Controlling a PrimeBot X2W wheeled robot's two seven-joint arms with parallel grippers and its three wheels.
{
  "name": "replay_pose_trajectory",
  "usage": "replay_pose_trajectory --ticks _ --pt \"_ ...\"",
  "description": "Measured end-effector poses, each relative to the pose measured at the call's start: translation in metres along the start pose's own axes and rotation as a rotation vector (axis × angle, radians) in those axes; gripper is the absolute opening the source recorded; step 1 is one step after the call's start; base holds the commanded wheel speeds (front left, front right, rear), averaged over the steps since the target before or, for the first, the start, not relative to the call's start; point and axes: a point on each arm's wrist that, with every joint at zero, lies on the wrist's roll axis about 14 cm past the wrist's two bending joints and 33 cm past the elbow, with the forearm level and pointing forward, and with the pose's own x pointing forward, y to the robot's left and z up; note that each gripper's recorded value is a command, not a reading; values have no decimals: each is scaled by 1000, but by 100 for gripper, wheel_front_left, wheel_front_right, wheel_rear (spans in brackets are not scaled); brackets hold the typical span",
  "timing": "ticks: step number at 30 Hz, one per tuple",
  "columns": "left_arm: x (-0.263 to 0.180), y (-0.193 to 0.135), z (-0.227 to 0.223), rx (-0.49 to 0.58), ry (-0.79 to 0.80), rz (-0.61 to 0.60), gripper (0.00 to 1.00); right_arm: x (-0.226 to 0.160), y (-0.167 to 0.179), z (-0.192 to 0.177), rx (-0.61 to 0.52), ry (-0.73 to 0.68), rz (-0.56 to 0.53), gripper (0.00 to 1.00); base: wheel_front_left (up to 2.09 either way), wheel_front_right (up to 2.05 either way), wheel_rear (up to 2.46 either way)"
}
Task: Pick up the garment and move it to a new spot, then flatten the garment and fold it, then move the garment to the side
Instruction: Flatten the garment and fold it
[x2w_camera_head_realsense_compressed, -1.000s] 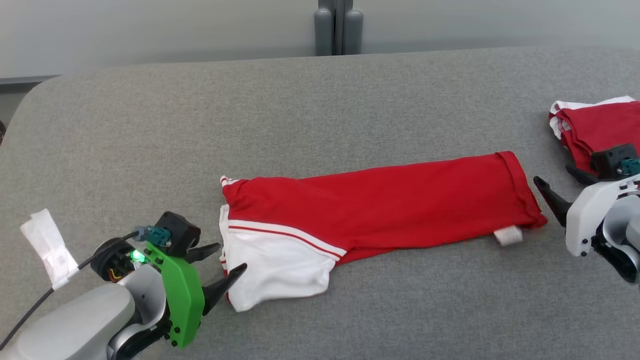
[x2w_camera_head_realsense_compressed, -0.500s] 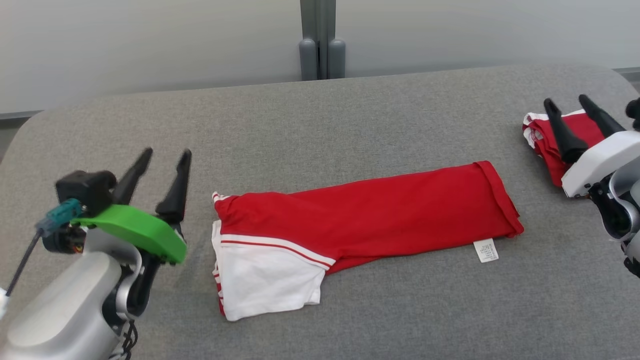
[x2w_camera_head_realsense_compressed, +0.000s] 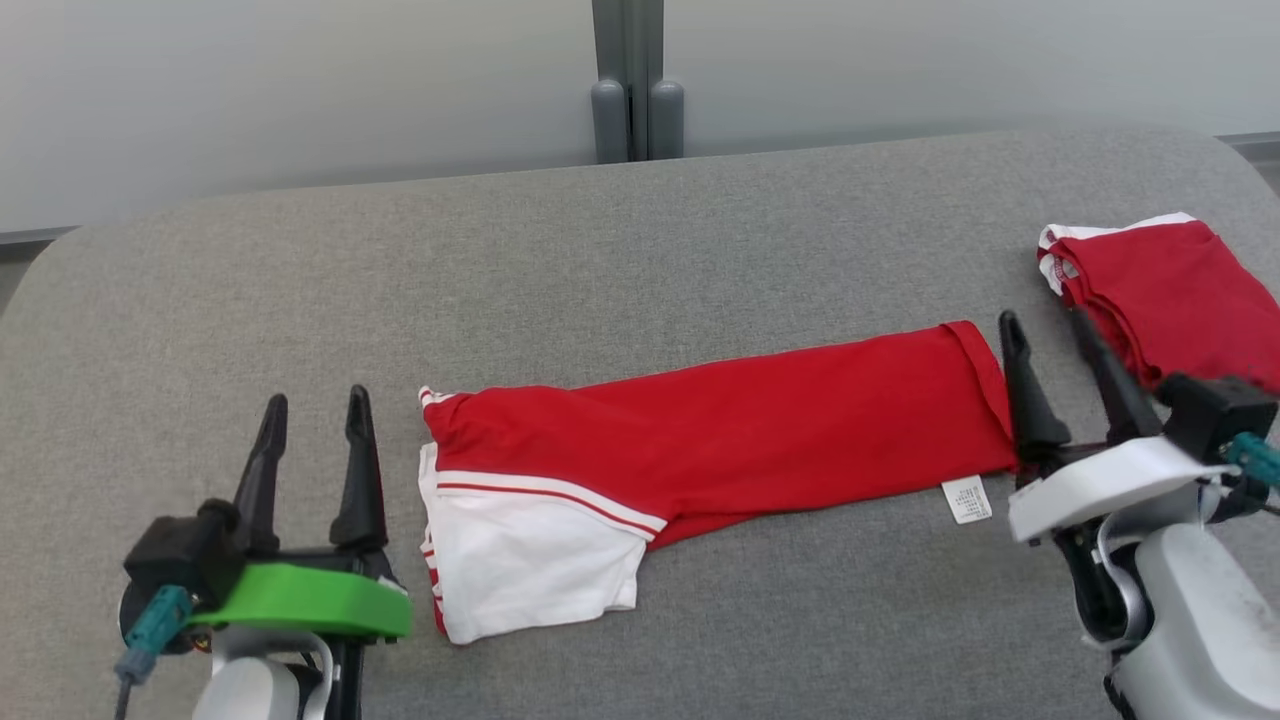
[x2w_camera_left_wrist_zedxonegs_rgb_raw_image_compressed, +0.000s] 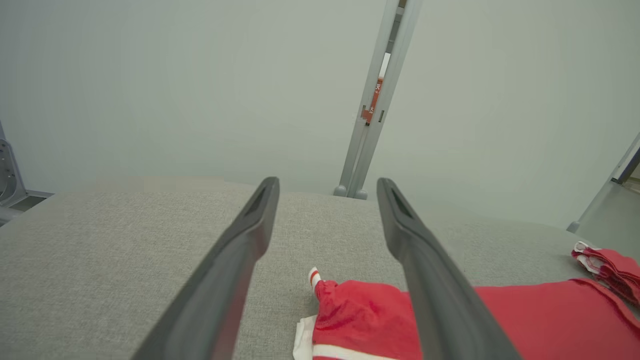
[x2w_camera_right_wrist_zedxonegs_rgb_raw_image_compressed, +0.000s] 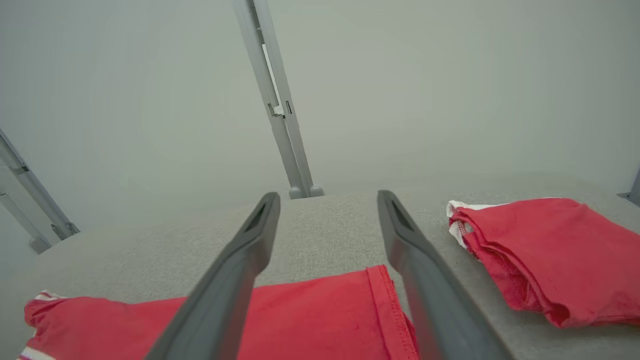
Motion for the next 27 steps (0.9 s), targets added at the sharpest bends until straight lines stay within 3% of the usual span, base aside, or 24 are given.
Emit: replay_pose_trajectory --ticks 12,20,27 --pt "-18 2 -40 32 102 -4 100 -12 8 -34 -12 74 -18 100 0 0 0" --pt "-12 6 -55 43 145 -2 100 -4 -8 -88 -19 233 -69 100 0 0 0" --pt "-14 12 -65 47 179 12 100 10 -35 -115 -33 312 -148 100 0 0 0"
